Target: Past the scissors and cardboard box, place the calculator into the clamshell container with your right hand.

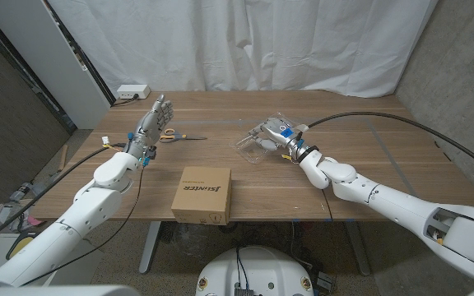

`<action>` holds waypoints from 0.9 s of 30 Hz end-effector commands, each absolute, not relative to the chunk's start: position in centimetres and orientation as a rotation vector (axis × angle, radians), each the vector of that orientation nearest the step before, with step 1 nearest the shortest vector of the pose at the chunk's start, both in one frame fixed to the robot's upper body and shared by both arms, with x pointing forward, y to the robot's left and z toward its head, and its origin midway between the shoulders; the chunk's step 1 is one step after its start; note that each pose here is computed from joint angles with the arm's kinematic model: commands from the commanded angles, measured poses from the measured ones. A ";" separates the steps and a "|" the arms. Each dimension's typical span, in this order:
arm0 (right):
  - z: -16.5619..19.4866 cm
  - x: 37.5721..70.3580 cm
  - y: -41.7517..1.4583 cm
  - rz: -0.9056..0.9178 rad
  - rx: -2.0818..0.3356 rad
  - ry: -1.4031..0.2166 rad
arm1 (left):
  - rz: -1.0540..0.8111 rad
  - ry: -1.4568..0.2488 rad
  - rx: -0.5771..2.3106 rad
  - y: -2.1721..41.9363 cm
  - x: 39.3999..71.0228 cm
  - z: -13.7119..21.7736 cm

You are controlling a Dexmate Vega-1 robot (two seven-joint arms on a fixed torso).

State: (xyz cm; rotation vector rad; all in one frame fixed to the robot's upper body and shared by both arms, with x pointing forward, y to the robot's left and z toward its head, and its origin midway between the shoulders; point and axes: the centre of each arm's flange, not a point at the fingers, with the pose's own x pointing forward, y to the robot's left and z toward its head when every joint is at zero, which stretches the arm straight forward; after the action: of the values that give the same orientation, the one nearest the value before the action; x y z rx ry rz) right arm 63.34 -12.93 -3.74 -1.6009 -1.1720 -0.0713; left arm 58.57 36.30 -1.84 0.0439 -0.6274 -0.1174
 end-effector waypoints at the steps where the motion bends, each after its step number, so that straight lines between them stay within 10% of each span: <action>1: -3.8 63.5 -13.4 -0.066 -1.613 -1.139 | -0.115 -0.626 0.048 36.2 58.4 -1.8; 27: -4.1 62.5 -14.5 -0.060 -1.638 -1.104 | -0.120 -0.630 0.040 35.3 58.0 -2.2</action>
State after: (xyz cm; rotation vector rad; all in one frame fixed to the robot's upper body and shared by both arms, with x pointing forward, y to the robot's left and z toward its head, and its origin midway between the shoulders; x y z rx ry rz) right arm 62.95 -14.04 -4.09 -1.6261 -1.1156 -0.0669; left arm 58.21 35.75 -1.87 0.0469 -0.6279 -0.1169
